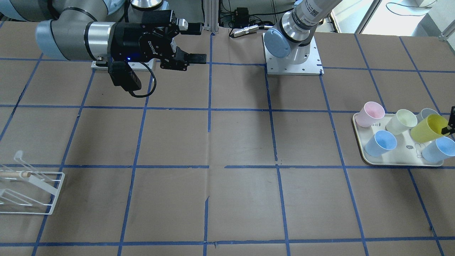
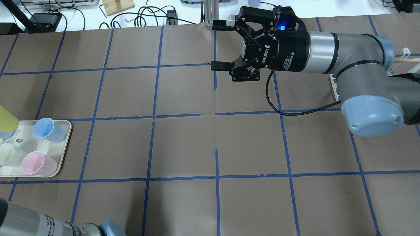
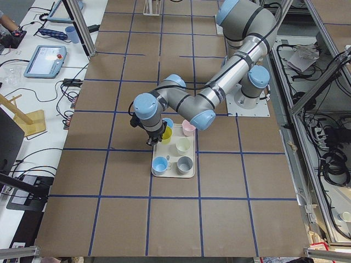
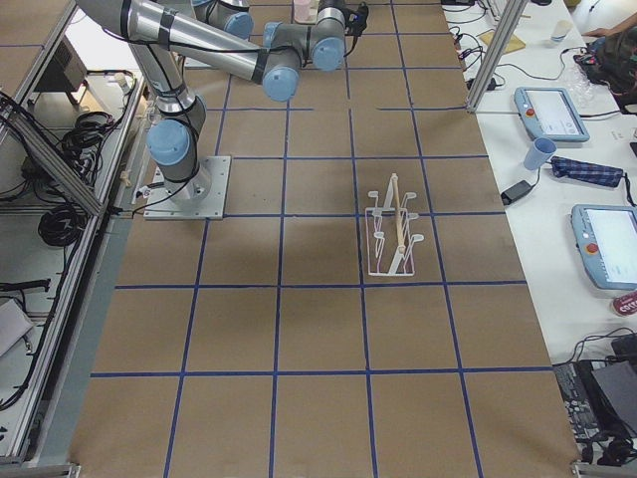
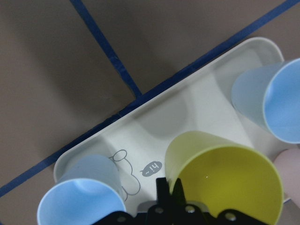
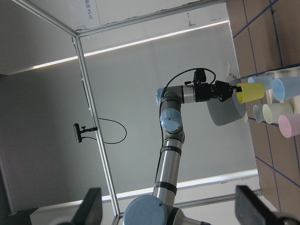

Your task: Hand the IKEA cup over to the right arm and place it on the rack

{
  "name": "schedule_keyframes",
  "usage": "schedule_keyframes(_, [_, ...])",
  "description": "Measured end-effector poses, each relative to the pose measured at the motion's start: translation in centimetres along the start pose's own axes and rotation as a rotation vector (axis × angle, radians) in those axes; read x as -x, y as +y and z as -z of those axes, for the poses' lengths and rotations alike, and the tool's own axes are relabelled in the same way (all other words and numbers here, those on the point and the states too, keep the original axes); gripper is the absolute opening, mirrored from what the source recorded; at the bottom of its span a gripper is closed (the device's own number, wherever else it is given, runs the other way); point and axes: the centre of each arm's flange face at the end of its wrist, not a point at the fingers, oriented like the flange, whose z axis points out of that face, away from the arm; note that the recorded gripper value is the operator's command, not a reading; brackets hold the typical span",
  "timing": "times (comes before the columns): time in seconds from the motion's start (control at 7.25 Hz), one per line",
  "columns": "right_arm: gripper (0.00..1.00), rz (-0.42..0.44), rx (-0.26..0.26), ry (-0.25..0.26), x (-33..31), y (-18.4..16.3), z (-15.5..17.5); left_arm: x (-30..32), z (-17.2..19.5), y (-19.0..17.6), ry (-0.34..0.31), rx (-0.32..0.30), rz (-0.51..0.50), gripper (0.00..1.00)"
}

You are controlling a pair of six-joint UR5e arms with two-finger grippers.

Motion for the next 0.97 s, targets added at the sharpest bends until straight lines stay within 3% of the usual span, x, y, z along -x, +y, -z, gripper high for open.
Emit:
schedule_keyframes(0.14, [1.0,-0.004,0.001,-0.003,0.0,0.0,0.0,-2.3,2.0,-0.1,0.093,-0.041,0.078,0.0])
schedule_keyframes(0.55, [1.0,-0.01,0.004,-0.011,-0.2,0.0,-0.1,-11.9,5.3,-0.9,0.524,-0.172,0.374,0.0])
schedule_keyframes(0.97, [1.0,-0.013,0.004,-0.013,-0.2,-0.1,-0.1,-20.8,7.0,-3.8,0.869,-0.249,0.495,0.0])
